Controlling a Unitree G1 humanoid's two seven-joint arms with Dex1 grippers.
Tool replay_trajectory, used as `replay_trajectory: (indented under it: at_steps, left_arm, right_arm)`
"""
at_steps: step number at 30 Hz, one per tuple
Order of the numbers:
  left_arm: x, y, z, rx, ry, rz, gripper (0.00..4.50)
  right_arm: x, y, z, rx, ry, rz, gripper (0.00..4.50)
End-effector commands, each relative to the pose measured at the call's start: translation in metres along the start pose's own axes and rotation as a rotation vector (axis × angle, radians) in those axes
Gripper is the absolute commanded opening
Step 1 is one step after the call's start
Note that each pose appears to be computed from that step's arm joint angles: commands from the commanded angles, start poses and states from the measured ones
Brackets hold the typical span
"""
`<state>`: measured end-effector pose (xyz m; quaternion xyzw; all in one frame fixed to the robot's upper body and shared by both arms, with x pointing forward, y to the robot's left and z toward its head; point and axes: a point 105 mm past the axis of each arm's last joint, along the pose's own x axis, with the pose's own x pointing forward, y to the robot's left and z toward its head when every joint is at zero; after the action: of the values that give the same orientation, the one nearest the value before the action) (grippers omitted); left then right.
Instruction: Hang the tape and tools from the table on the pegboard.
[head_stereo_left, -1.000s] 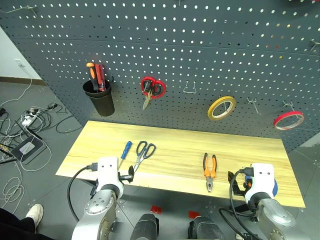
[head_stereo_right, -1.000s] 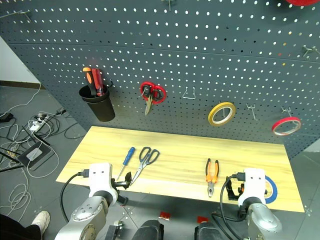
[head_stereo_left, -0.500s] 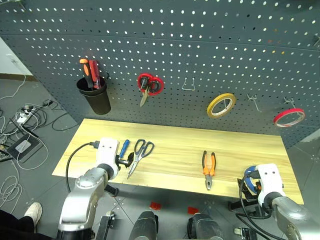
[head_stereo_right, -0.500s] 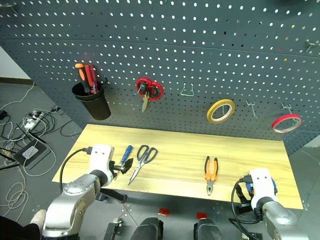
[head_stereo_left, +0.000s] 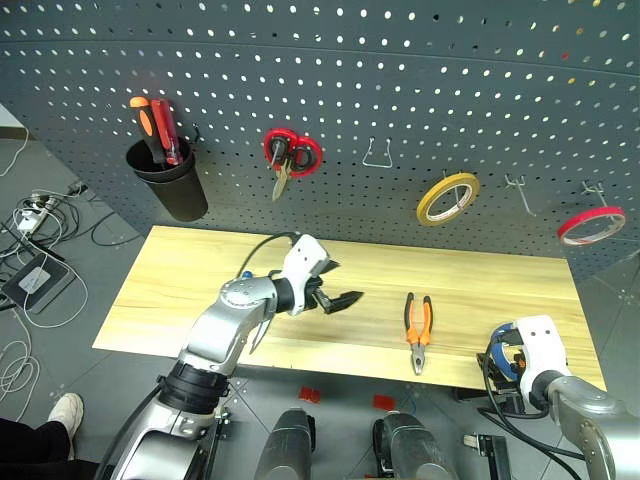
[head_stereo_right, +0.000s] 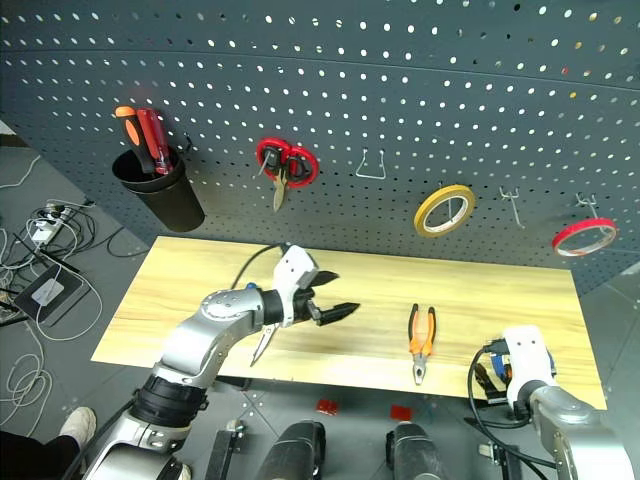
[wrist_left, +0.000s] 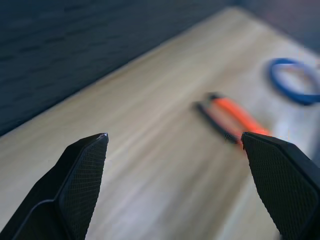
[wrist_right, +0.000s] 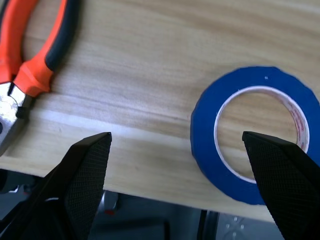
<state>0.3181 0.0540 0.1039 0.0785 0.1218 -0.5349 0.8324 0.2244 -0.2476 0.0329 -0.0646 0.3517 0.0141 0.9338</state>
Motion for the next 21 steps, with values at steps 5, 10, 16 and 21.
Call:
replay_trajectory:
  at_steps: [5, 10, 16, 21]
  left_arm:
    - [0.033, -0.055, 0.029, 0.208, -0.051, -0.429, 4.5]
    - [0.047, -0.061, 0.03, 0.324, -0.066, -0.486, 4.5]
    - [0.051, -0.062, 0.027, 0.432, -0.053, -0.549, 4.5]
    - [0.055, -0.059, 0.026, 0.493, -0.046, -0.57, 4.5]
  right_arm:
    - [-0.008, 0.0, 0.018, 0.048, -0.023, -0.026, 4.5]
    - [-0.005, 0.006, 0.028, 0.063, -0.035, -0.023, 4.5]
    - [0.0, 0.01, 0.038, 0.068, -0.043, -0.026, 4.5]
    - [0.01, 0.005, 0.034, 0.094, -0.026, -0.062, 4.5]
